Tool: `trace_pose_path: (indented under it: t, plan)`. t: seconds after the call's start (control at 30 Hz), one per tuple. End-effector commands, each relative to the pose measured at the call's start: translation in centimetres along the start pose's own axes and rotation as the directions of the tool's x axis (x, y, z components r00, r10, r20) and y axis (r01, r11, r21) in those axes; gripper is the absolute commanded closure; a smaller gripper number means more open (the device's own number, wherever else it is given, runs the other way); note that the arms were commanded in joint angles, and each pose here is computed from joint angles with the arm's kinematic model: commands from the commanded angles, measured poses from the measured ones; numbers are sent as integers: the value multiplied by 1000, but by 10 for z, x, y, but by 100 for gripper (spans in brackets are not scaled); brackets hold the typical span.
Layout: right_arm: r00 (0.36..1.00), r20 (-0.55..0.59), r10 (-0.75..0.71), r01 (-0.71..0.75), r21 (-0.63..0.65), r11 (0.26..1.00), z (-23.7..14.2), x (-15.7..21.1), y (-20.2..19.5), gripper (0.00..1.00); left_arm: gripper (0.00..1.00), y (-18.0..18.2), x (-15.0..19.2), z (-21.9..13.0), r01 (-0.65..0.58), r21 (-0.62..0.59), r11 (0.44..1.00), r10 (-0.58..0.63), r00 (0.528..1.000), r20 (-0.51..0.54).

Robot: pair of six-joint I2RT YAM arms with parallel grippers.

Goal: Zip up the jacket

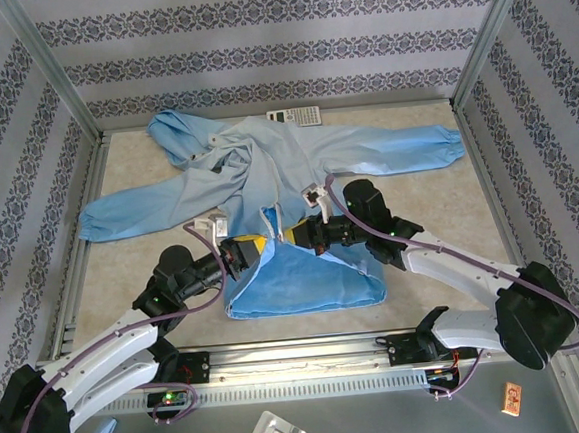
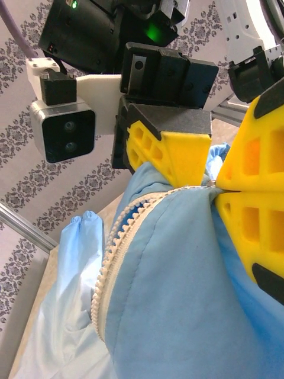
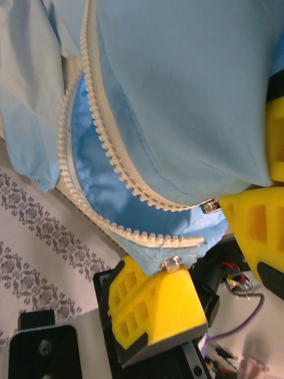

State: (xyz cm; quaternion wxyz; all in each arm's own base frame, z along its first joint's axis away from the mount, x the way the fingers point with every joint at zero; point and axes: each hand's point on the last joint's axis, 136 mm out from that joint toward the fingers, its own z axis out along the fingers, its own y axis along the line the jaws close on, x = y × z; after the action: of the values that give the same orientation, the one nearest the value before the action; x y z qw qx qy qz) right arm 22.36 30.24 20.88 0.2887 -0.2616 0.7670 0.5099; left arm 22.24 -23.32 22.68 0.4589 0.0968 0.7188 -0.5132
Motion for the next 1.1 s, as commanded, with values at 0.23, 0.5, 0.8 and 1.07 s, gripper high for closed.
trace_pose_path:
  t: [0.23, 0.5, 0.8, 1.07]
  plan:
    - [998, 36, -44, 48, -111, 993, -1, -10, 19, 100, 100, -12, -15, -8, -6, 73, 997, 0, 997, 82]
    - [999, 26, -47, 50, -117, 992, 1, -5, 21, 100, 100, -8, -12, -8, 22, 69, 997, -28, 996, 88]
    - [998, 16, -60, 62, -129, 990, 6, -3, 25, 100, 100, -10, -14, -6, 32, 78, 996, -39, 996, 86]
    - [997, 19, -69, 71, -137, 988, 6, -4, 29, 100, 100, -8, -13, -4, 42, 76, 996, -48, 995, 84]
